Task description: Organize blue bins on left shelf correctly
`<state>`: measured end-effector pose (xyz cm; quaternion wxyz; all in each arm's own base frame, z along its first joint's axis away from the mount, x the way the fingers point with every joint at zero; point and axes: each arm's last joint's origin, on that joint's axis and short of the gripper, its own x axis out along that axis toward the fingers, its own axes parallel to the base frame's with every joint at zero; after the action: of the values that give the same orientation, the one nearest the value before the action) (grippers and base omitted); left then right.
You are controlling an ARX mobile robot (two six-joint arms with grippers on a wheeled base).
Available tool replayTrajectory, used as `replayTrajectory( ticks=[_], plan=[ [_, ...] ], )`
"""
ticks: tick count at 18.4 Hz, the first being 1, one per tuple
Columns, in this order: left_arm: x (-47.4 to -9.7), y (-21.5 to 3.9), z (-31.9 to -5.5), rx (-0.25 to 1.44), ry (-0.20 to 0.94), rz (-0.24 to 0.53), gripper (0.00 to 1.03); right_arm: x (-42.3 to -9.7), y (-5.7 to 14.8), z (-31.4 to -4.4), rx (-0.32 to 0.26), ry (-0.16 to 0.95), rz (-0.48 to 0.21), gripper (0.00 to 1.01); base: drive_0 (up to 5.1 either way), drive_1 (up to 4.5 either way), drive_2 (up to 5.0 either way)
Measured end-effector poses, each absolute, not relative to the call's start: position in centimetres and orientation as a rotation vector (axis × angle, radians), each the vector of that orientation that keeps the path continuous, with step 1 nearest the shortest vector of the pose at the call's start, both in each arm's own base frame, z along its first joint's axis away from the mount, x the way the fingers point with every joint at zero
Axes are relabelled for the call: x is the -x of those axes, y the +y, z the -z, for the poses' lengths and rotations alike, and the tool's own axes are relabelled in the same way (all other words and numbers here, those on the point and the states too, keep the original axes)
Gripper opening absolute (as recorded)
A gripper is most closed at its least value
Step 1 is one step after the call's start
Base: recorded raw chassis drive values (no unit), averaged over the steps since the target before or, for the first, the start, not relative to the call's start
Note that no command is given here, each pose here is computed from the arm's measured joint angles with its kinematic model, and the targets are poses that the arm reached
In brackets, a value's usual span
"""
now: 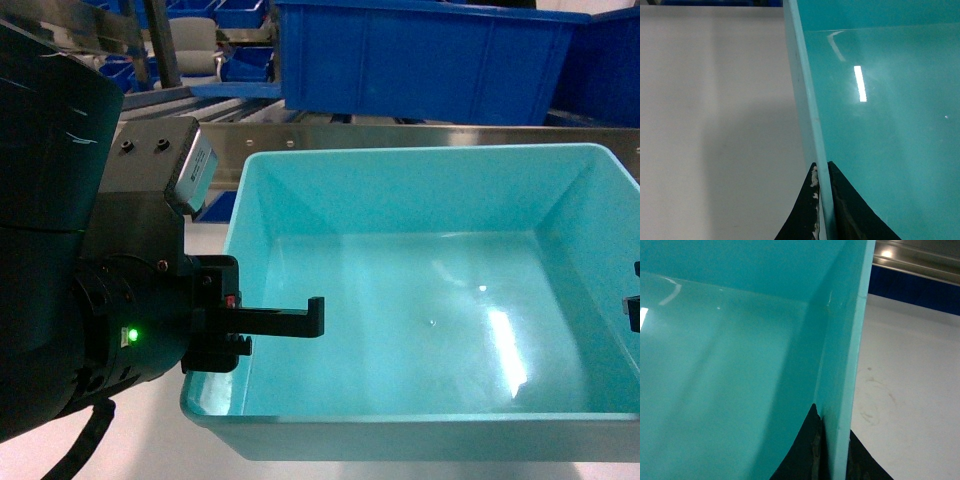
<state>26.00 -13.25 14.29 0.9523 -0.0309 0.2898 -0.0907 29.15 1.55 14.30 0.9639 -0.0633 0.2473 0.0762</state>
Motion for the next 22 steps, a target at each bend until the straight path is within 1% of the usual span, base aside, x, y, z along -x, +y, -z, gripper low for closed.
replayTrajectory(
  ticks=[12, 22],
  plan=[
    [-26.0, -13.25, -14.29, 0.063, 0.589, 0.184, 0.02, -29.14, 1.55, -14.29, 0.128, 0.502, -0.155, 0.02, -4.9, 2.5, 2.4],
    [-25.99, -13.25, -14.29, 0.063, 0.59, 0.184, 0.02, -29.13, 1.54, -14.26, 0.128, 0.504, -0.154, 0.02, -4.7, 3.67, 1.3]
  ],
)
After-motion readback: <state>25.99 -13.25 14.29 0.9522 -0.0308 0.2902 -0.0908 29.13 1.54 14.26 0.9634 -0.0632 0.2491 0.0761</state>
